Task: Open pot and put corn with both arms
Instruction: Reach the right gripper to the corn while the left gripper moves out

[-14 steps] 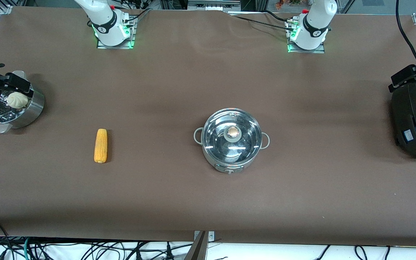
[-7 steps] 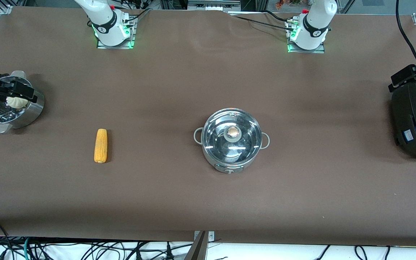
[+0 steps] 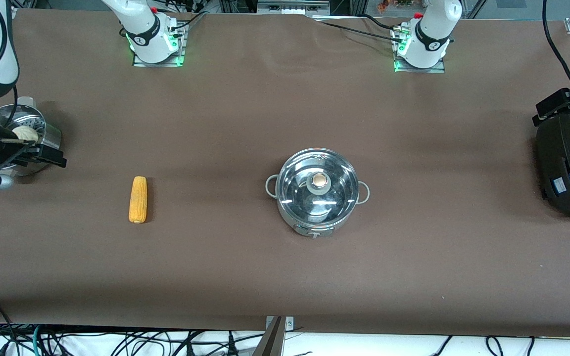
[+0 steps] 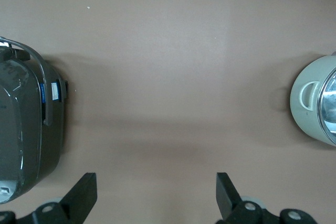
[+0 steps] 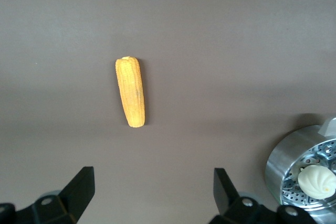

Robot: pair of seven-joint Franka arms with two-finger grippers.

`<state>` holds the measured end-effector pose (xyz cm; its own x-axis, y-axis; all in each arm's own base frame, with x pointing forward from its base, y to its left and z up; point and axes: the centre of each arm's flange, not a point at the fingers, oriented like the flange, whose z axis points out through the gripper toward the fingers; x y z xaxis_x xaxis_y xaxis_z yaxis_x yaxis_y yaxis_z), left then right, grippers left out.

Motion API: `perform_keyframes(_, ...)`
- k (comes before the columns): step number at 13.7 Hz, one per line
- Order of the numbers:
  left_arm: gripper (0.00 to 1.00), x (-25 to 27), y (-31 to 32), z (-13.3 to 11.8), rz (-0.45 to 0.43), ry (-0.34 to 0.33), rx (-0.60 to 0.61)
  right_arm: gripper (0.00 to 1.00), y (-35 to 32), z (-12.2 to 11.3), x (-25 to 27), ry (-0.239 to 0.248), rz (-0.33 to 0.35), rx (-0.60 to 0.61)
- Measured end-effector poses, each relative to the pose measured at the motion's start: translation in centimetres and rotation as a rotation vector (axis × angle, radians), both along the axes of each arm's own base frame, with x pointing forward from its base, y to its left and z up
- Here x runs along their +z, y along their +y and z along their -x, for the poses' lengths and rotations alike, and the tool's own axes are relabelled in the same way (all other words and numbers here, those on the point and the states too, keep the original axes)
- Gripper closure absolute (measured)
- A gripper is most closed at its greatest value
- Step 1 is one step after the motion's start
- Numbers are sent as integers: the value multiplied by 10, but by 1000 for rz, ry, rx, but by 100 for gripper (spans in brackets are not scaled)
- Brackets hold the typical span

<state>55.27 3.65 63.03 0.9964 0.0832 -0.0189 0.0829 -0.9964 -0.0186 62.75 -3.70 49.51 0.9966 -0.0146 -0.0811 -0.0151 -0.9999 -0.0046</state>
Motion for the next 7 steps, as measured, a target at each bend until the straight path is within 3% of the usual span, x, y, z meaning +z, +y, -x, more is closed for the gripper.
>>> perform_keyframes(7, 0, -4, -8, -3, 16, 5, -13, 0, 3, -7, -24, -47, 2, 5)
